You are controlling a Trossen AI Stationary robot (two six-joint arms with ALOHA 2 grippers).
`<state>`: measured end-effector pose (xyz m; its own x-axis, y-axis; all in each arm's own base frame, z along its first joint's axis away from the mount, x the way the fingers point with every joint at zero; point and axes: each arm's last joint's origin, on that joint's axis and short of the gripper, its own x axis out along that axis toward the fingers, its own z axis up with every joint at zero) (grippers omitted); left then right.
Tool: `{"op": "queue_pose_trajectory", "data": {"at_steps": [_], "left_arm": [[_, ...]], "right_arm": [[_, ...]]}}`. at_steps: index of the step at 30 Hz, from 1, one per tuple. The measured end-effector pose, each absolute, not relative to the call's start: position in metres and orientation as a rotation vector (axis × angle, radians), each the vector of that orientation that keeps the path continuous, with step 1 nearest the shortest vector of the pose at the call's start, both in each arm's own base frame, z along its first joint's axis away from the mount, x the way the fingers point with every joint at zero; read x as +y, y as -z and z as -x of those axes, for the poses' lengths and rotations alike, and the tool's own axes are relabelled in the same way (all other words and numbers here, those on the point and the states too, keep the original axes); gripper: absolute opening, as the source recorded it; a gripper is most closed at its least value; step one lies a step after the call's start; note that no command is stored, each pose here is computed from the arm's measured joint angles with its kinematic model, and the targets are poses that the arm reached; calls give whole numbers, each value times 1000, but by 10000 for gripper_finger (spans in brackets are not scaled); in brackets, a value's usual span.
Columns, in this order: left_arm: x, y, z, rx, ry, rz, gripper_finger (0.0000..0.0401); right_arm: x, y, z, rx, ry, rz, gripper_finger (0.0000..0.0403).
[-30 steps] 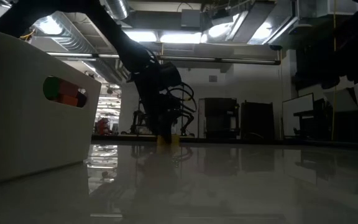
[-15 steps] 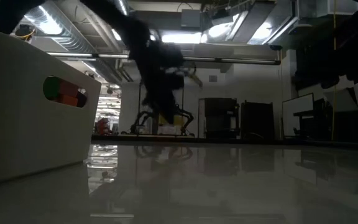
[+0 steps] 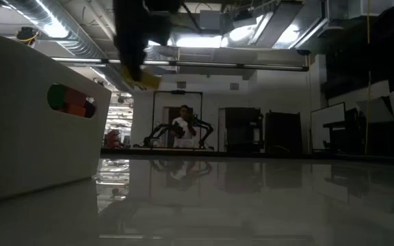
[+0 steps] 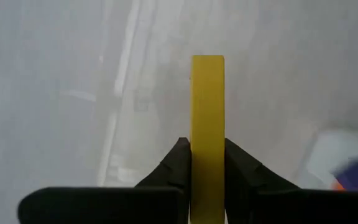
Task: Sort blocks by size
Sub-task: Put the rectangular yellow block into the white bin
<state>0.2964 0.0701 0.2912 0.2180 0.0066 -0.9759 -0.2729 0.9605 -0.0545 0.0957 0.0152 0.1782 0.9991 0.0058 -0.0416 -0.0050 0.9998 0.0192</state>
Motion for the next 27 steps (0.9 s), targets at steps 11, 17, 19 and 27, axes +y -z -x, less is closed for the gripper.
{"op": "queue_pose_trajectory", "data": {"at_steps": [11,17,19,27], "left_arm": [[-22,-294,-274,1489,-225,324,38],[-79,-280,-258,1567,-248,382,40],[-97,-279,-252,1575,-271,404,40],[-167,-279,-228,1479,-292,512,44]], "right_arm": [[23,-175,-95,50,-260,-13,214],[23,-166,-98,42,-258,-17,214],[23,-166,-98,41,-259,-14,214],[23,-165,-98,45,-260,-14,214]]}}
